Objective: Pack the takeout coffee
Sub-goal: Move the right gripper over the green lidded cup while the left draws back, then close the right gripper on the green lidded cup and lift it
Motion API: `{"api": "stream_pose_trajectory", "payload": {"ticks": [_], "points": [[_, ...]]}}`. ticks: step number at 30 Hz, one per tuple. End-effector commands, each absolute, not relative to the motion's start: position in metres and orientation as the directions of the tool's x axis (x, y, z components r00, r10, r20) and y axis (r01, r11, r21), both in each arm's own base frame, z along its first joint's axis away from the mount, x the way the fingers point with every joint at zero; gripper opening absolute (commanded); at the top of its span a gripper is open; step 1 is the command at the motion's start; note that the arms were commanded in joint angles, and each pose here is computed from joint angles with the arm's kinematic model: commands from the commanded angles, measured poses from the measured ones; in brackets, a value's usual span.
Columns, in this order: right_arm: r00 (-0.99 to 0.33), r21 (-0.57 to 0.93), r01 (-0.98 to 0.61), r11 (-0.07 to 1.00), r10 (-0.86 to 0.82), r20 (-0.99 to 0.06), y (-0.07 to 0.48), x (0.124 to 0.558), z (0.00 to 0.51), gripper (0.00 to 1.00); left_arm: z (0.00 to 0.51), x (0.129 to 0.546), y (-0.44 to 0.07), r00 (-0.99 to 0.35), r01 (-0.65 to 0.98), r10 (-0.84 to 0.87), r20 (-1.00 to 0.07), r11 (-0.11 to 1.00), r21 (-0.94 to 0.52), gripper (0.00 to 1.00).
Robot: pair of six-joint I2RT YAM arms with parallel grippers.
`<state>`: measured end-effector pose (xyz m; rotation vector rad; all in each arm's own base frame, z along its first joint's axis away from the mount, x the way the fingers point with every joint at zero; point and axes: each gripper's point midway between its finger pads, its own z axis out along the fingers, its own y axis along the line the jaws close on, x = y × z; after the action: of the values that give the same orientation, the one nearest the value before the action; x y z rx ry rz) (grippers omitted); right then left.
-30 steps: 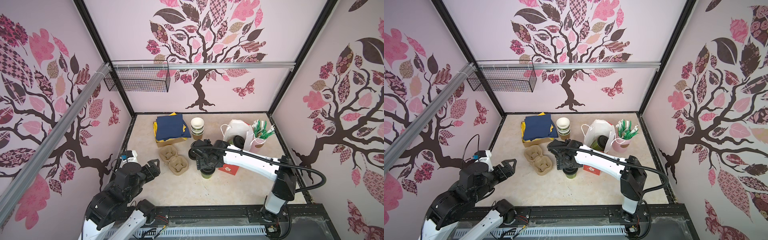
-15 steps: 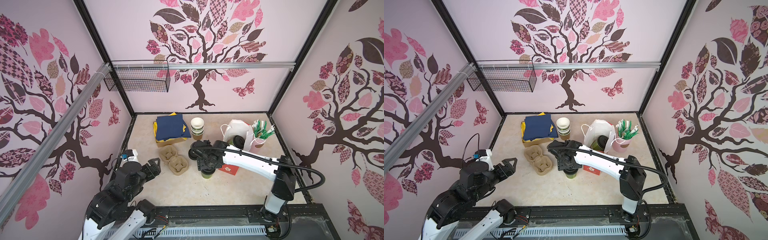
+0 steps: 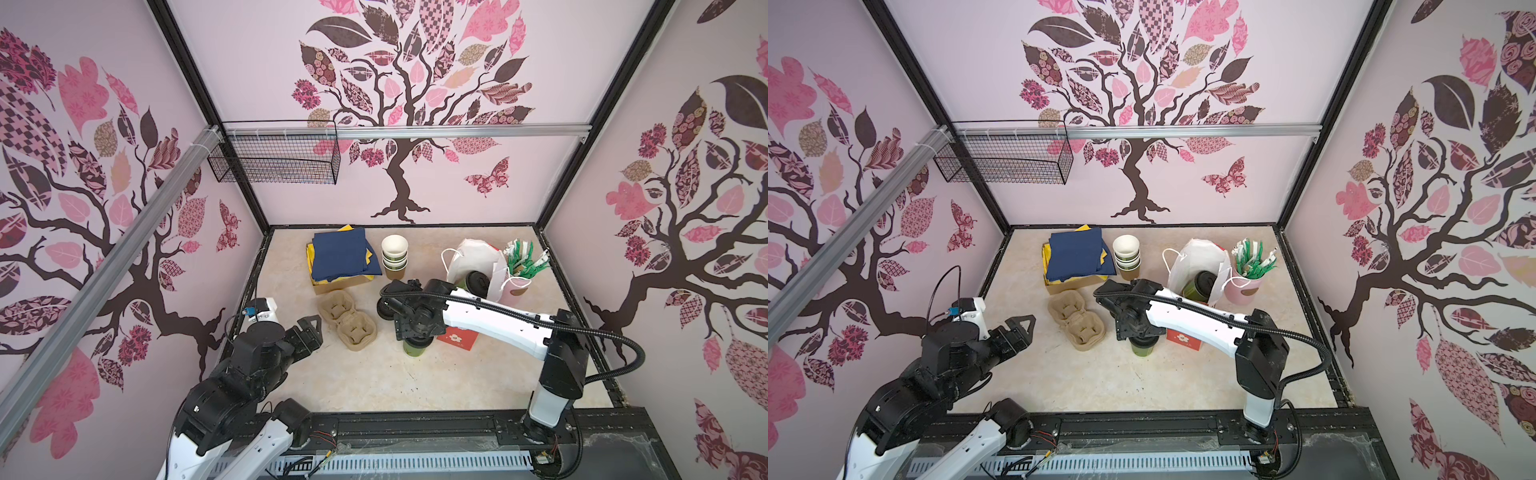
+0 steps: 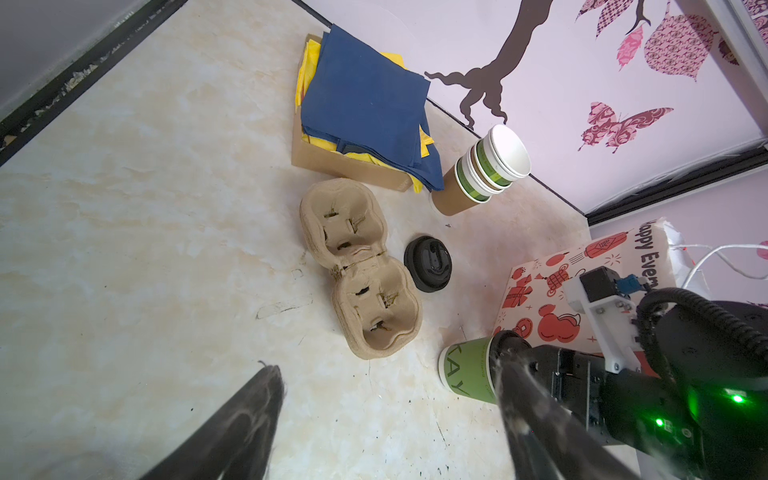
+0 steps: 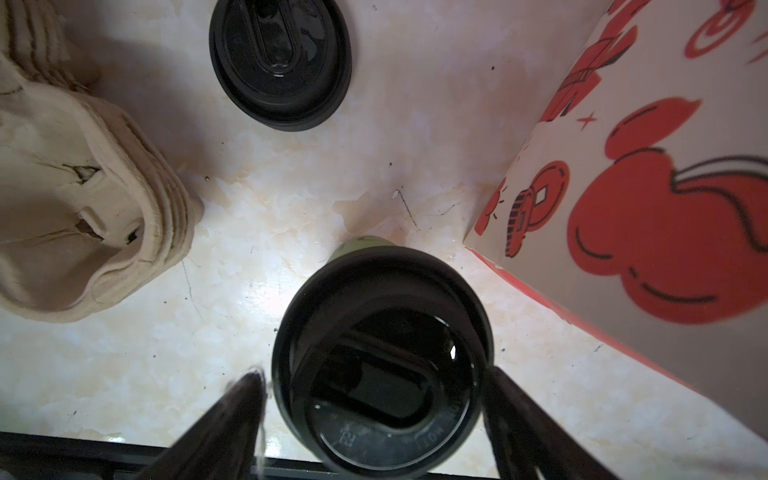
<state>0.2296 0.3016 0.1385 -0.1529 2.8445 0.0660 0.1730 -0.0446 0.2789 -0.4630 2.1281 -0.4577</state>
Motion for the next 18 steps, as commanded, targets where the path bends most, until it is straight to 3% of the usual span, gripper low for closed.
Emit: {"api": "stream_pose_trajectory", "payload": {"ticks": [1,12,18], "points": [[-0.971,0.013,-0.023,1.0,-0.019,-0.239,0.297,0.225,0.136,0.85,0.279,0.175,-0.047,-0.54,-0.145,-0.474,-0.696,0.867,-0.477,0.85],[-0.968,0.002,-0.028,1.0,-0.027,-0.25,0.295,0.226,0.139,0.9,0.278,0.177,-0.048,-0.542,-0.145,-0.474,-0.694,0.866,-0.478,0.85],[-0.973,-0.002,-0.021,1.0,-0.021,-0.229,0.291,0.22,0.131,0.87,0.277,0.177,-0.048,-0.543,-0.148,-0.475,-0.693,0.866,-0.477,0.85]]}}
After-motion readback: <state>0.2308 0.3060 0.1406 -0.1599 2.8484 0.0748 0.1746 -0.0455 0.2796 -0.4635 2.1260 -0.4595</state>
